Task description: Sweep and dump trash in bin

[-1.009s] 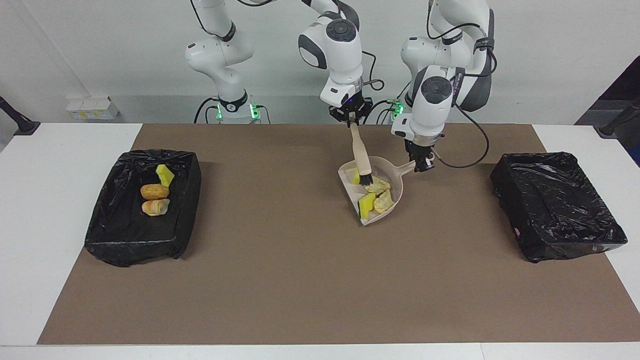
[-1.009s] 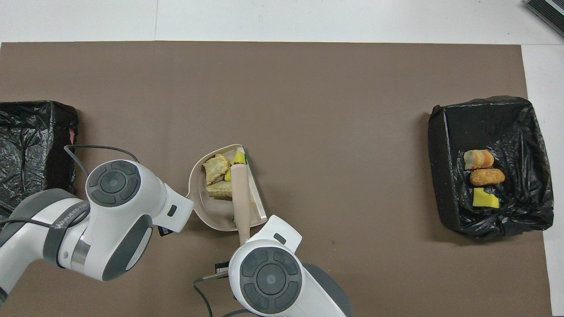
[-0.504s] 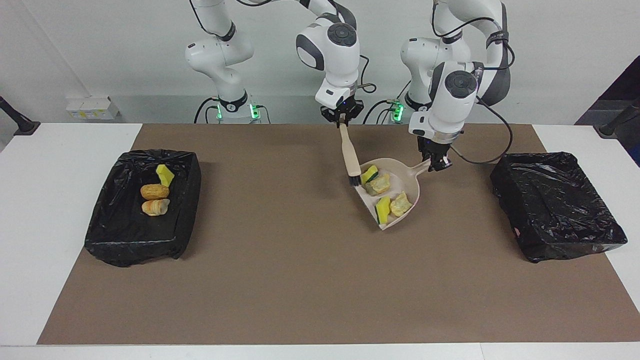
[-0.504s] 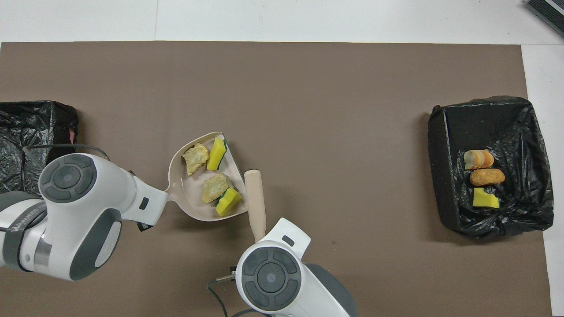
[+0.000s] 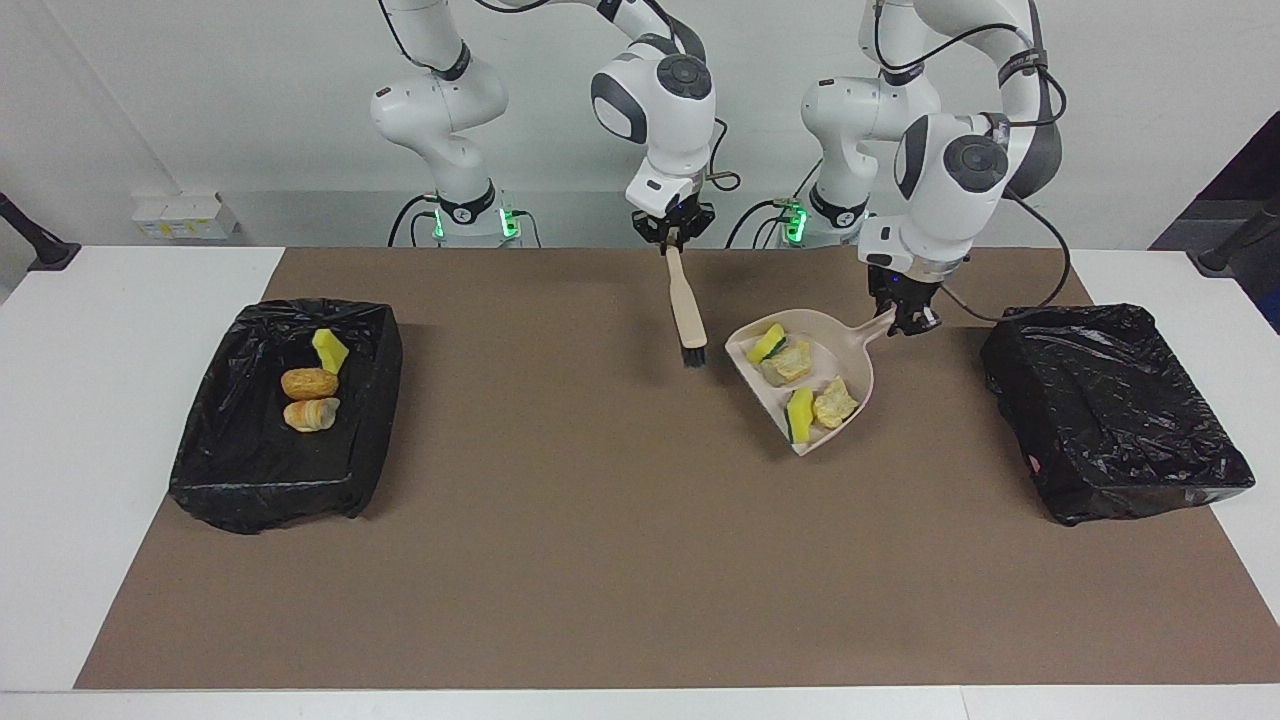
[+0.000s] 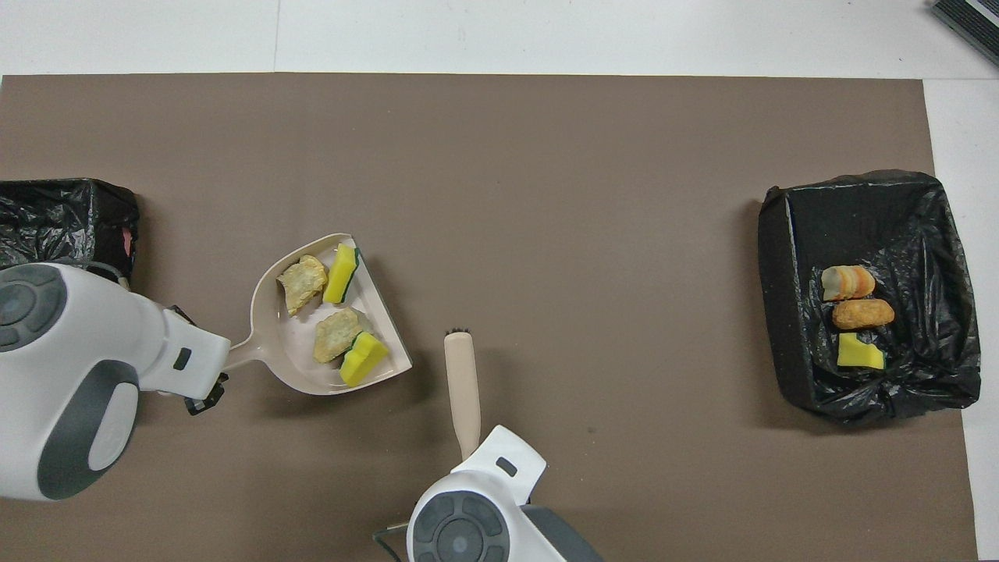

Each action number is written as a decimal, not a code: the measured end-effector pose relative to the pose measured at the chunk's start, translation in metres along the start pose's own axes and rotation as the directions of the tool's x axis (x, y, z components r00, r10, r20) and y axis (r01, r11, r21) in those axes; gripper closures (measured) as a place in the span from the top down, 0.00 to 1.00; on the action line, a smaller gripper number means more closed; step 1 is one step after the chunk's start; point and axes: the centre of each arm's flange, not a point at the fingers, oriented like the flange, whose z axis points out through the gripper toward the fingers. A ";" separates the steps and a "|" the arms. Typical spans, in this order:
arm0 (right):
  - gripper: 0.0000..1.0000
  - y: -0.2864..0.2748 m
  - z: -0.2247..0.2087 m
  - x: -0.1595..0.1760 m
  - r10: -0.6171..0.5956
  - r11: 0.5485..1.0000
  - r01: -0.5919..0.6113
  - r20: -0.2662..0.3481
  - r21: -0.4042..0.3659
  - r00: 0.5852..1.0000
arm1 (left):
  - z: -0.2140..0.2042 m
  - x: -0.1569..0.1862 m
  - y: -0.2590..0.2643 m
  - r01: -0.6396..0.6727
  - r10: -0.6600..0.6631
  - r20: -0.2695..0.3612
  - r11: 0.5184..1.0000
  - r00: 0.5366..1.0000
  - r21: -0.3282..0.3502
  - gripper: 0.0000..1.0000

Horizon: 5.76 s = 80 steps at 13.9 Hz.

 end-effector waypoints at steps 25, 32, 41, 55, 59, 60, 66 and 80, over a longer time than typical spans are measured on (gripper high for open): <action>0.26 -0.020 0.064 0.023 0.055 0.996 -0.045 0.124 -0.082 0.991 | -0.155 -0.407 -0.172 0.152 -0.168 0.110 0.978 0.980 0.141 0.31; 0.61 -0.019 0.046 0.038 0.060 0.997 -0.055 0.102 -0.050 0.993 | -0.135 -0.324 -0.224 -0.124 0.046 0.445 0.981 0.894 0.149 0.31; 1.00 0.074 -0.048 0.114 0.160 0.986 -0.158 -0.033 0.060 0.987 | -0.130 -0.271 -0.235 -0.221 0.074 0.697 0.967 0.713 0.123 0.31; 1.00 0.369 -0.249 0.198 0.248 0.969 -0.248 -0.182 0.023 0.952 | -0.134 -0.176 -0.216 -0.181 -0.102 0.875 0.961 0.474 0.210 0.31; 1.00 0.374 -0.265 0.191 0.256 0.966 -0.257 -0.170 0.017 0.952 | -0.175 -0.161 -0.198 -0.173 -0.163 0.838 0.941 0.521 0.291 0.31; 1.00 0.374 -0.264 0.192 0.256 0.966 -0.257 -0.169 0.017 0.952 | -0.188 -0.162 -0.195 -0.165 -0.181 0.822 0.935 0.540 0.314 0.31; 1.00 0.375 -0.261 0.194 0.257 0.966 -0.257 -0.163 0.017 0.953 | -0.202 -0.114 -0.167 0.047 -0.295 0.572 0.912 0.766 0.407 0.31; 1.00 0.382 -0.270 0.189 0.273 0.962 -0.274 -0.143 0.010 0.952 | -0.129 0.171 -0.010 0.746 -0.748 -0.014 0.660 0.664 0.090 0.31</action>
